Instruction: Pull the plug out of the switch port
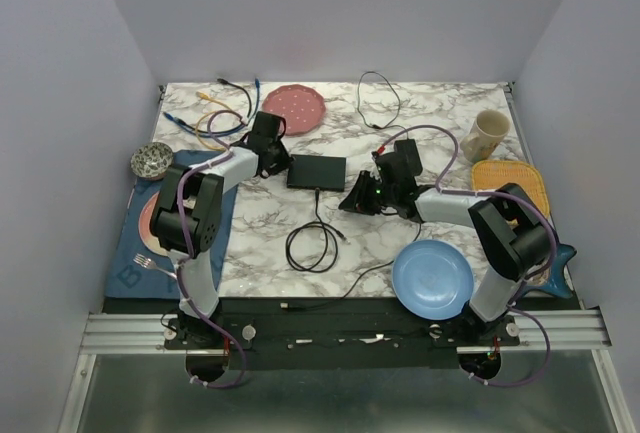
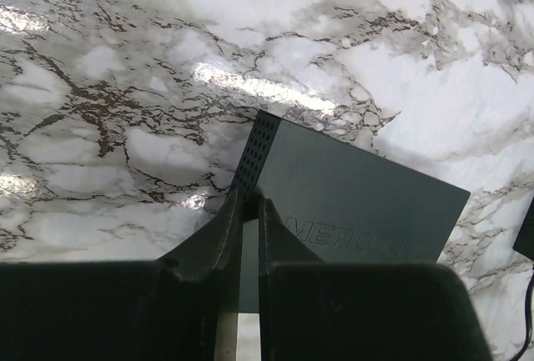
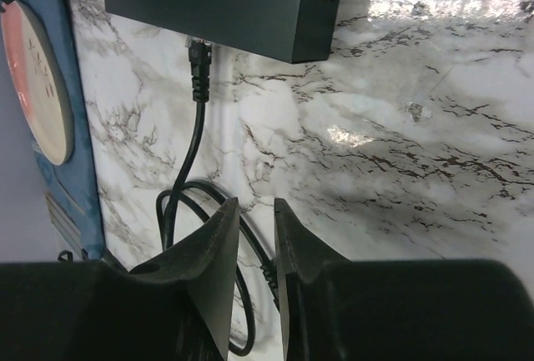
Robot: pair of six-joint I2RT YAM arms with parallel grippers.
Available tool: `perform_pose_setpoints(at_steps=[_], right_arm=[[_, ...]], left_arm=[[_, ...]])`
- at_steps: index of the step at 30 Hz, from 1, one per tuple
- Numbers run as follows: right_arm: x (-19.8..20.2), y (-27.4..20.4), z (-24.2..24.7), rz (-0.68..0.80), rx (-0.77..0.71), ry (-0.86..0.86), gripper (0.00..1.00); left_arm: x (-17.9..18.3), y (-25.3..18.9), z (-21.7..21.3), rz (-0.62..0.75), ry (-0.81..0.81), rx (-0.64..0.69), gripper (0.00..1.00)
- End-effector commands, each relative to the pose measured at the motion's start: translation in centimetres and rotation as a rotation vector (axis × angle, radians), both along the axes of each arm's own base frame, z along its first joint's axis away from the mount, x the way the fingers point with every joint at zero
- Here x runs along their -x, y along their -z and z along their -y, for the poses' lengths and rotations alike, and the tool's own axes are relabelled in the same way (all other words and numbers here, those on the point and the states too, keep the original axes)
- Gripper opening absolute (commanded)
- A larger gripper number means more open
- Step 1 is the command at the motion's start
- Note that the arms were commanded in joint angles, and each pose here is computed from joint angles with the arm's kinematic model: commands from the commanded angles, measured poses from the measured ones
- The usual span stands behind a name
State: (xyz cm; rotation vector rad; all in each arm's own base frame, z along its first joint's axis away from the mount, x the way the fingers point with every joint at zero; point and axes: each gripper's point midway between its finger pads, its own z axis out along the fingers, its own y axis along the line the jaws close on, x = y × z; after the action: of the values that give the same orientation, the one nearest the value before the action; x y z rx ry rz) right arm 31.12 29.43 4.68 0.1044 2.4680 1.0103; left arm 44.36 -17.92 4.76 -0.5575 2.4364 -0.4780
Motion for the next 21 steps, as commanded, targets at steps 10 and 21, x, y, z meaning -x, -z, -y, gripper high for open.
perform_pose_setpoints(at_steps=[10, 21], right_arm=[[-2.0, 0.9, 1.7, 0.03, 0.096, 0.087, 0.3], [-2.8, 0.4, 2.8, 0.037, 0.117, 0.115, 0.33]], left_arm=[[8.7, 5.1, 1.7, -0.182, 0.068, 0.043, 0.07], [10.0, 2.8, 0.1, -0.107, -0.002, -0.012, 0.04]])
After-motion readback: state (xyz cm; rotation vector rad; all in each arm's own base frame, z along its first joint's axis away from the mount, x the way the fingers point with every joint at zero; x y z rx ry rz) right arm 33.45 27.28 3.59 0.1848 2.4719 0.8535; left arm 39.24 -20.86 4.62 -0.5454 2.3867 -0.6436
